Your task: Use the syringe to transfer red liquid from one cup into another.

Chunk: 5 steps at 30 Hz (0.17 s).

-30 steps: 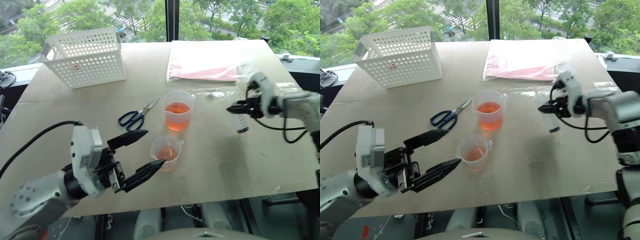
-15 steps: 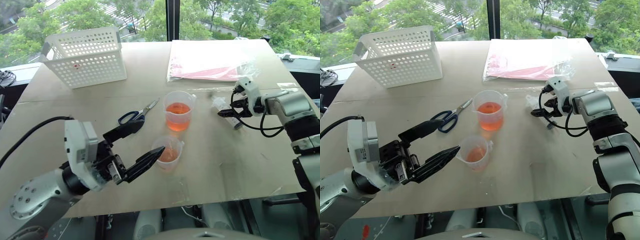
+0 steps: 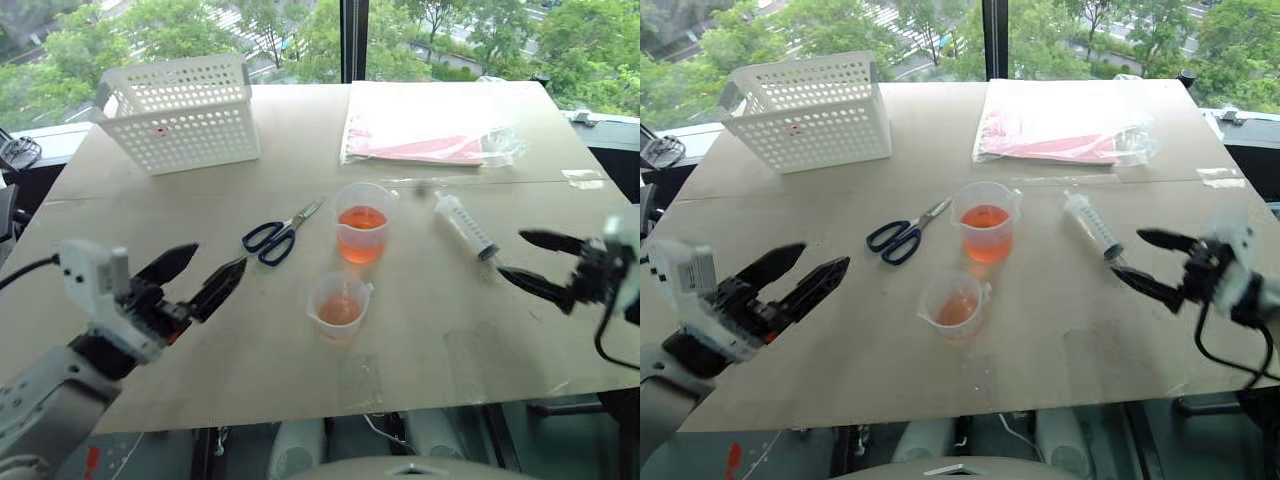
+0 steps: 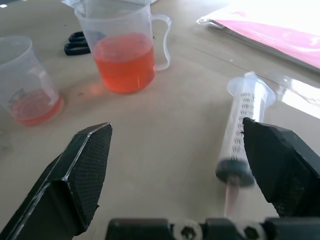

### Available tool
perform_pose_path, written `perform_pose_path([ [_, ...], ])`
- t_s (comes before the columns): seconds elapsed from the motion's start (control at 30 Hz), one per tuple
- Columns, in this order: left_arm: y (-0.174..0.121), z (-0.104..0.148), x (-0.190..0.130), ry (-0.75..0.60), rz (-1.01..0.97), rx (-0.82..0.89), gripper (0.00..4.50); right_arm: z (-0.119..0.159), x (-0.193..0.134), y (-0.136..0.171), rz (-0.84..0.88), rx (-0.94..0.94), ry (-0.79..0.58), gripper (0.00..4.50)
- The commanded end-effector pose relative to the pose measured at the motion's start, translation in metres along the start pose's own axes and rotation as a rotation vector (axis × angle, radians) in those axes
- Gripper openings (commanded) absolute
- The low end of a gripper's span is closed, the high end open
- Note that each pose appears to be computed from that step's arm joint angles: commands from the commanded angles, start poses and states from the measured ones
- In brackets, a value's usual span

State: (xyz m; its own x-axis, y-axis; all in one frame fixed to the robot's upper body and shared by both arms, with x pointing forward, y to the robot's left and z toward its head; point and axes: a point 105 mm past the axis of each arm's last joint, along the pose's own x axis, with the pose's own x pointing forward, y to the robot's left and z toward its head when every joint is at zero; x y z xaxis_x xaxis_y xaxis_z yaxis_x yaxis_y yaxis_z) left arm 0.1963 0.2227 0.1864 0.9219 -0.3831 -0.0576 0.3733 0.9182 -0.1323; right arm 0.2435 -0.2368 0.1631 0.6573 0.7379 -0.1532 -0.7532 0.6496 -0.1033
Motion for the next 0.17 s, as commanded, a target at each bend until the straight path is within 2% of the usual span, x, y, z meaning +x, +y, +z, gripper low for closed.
perform_pose_path([
  [0.03, 0.013, -0.007, -0.013, 0.000, 0.061, 0.032, 4.50, 0.005, -0.020, 0.002, -0.066, -0.077, -0.025, 4.44],
  [0.17, 0.024, -0.020, -0.016, 0.019, 0.100, 0.031, 4.50, -0.007, -0.030, 0.000, -0.118, -0.077, 0.004, 4.44],
])
